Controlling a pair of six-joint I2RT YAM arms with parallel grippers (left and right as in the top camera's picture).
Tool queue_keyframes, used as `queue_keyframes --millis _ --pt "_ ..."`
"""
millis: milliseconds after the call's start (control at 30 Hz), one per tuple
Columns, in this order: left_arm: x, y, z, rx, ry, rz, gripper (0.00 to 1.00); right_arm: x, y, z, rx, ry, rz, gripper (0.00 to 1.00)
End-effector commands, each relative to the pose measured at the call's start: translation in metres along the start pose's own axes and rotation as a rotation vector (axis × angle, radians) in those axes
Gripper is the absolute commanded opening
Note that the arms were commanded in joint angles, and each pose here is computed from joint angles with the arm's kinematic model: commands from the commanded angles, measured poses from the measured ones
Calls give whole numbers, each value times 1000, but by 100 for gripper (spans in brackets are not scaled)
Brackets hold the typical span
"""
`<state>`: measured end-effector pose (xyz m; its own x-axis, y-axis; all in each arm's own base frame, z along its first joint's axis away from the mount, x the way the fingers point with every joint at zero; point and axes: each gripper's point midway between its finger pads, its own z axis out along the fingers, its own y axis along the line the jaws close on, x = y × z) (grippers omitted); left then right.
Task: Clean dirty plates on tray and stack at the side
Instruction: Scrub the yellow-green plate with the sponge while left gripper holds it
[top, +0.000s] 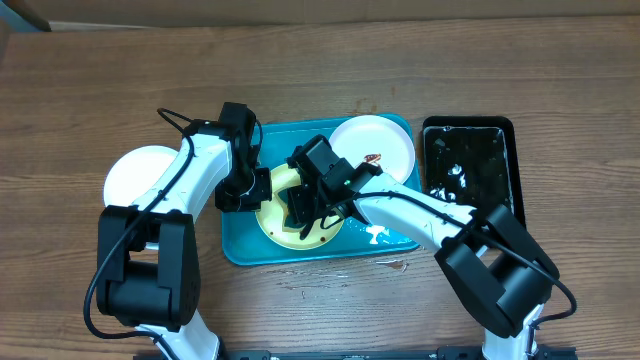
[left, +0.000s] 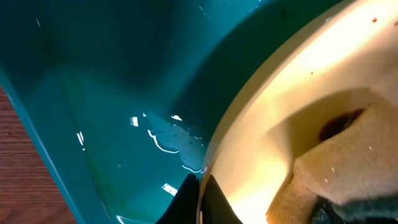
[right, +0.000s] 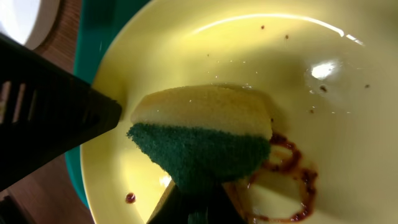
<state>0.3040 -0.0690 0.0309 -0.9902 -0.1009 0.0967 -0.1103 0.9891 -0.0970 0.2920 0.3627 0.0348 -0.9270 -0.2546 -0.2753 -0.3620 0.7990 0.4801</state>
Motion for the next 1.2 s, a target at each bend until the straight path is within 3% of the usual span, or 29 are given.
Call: queue_keyframes --millis 0,200,433,533,700,1000,1167 --pt "3 -5 -4 16 -11 -7 4 -2 -8 10 40 -11 29 4" --pt "7 -5 -2 10 3 -37 4 -12 -68 5 312 -96 129 4" --pt "10 -2 10 4 0 -36 4 11 -84 0 379 -3 168 4" --pt "12 0 14 1 1 -37 4 36 -78 0 369 98 164 4" --pt "10 -1 14 4 -4 -40 4 55 -35 12 196 199 -15 4" --pt "10 -1 14 5 -4 -43 4 24 -2 24 110 44 -100 4" --pt "10 -1 14 5 -4 -44 4 -10 -19 20 215 -102 -104 4"
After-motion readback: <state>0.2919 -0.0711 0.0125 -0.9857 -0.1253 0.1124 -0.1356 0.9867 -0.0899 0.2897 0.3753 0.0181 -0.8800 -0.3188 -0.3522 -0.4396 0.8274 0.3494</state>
